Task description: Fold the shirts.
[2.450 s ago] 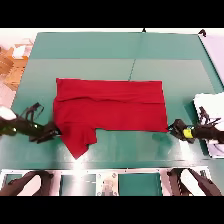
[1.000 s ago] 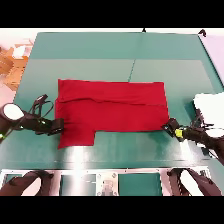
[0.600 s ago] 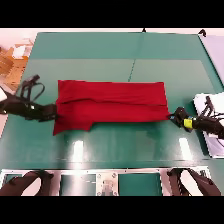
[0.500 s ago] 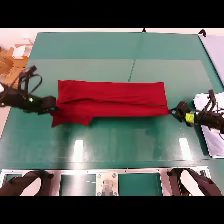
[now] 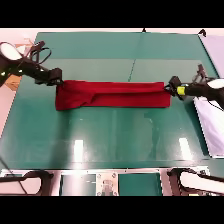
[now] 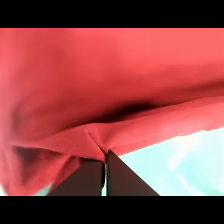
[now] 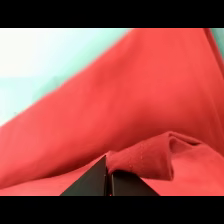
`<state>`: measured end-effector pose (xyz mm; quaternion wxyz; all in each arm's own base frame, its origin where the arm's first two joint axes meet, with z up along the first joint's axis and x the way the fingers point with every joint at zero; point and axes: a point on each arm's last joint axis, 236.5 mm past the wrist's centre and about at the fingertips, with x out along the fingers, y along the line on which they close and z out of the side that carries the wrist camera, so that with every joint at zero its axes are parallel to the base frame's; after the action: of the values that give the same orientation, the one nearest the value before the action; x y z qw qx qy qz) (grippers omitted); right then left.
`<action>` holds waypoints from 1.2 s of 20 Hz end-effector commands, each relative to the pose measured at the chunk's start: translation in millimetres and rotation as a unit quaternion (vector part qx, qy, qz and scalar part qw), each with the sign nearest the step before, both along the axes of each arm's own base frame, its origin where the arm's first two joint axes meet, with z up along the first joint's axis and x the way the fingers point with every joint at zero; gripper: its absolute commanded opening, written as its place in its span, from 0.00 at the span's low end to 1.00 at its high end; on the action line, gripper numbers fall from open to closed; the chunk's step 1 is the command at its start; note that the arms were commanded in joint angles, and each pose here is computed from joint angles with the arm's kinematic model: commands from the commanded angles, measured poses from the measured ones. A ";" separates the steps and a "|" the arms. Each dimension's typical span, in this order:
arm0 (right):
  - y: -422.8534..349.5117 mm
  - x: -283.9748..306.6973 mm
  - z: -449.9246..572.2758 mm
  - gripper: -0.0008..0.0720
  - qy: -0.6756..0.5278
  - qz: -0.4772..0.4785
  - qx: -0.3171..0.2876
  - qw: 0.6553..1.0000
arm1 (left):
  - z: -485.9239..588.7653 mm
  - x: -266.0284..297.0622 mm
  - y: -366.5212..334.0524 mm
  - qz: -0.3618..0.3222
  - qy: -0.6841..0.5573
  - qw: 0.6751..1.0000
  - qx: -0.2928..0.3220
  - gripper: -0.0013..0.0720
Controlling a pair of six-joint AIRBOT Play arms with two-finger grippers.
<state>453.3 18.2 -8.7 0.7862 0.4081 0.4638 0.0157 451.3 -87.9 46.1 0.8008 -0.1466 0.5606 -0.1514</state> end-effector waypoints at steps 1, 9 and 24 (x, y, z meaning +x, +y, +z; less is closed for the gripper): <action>9.9 54.3 -43.9 0.03 0.016 0.004 0.009 1.000 | -37.8 57.2 -3.8 0.003 -0.028 1.000 -0.014 0.05; -27.3 91.5 -14.5 0.62 0.013 0.040 0.060 0.997 | -13.4 128.2 1.6 0.032 -0.151 0.987 -0.043 0.97; -19.1 20.9 -111.3 0.70 0.107 0.198 0.071 0.972 | 14.8 89.2 -52.6 -0.064 -0.092 0.991 -0.069 0.05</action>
<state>473.5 -18.9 -100.5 0.6884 0.3712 0.6064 0.1439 546.2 -114.1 60.7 0.8302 -0.1664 0.4792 -0.2311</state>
